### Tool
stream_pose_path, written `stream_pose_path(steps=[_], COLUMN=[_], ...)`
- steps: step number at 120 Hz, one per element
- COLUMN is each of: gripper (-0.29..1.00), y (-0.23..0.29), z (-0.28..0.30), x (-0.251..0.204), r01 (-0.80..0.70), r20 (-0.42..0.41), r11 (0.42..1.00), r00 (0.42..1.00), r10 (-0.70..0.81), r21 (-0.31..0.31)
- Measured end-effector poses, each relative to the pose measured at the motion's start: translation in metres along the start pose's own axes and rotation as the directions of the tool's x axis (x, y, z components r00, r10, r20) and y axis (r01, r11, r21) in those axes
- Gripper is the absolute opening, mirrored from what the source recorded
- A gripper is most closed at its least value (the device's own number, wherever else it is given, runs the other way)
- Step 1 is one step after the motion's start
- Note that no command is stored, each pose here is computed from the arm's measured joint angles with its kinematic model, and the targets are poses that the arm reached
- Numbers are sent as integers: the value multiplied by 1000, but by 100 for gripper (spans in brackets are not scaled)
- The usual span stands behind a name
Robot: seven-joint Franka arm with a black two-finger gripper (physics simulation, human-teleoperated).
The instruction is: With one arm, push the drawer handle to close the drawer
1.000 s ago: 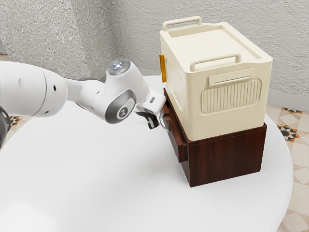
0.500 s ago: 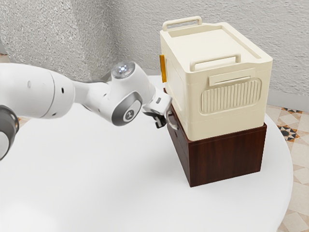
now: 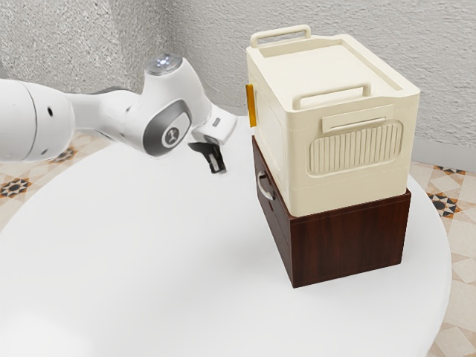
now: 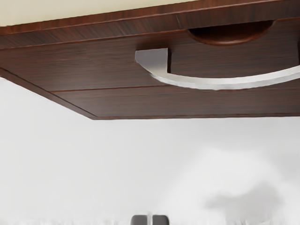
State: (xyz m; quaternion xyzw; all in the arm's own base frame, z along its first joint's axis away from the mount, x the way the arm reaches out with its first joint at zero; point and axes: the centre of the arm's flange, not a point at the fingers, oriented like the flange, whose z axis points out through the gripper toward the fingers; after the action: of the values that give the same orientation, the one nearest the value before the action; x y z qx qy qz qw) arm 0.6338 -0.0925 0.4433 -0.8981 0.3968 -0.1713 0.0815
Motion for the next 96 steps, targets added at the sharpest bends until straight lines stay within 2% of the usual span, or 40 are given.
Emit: stream_pose_path(steps=[19,41,58,79,96], gripper=[-7,33,51,62,66], y=[-37,-61,-61,-52,-47], z=[-42,-93,-113,-135,-132], x=[-11,-8,-11,-23,-29], r01=[47,84,159,263,328], r20=[28,86,157,238,296], r11=[999,996,987,962,942], r00=[999,993,976,941,909], r10=[-47,-84,-152,-241,-294], r21=[8,6,-30,-67,-71])
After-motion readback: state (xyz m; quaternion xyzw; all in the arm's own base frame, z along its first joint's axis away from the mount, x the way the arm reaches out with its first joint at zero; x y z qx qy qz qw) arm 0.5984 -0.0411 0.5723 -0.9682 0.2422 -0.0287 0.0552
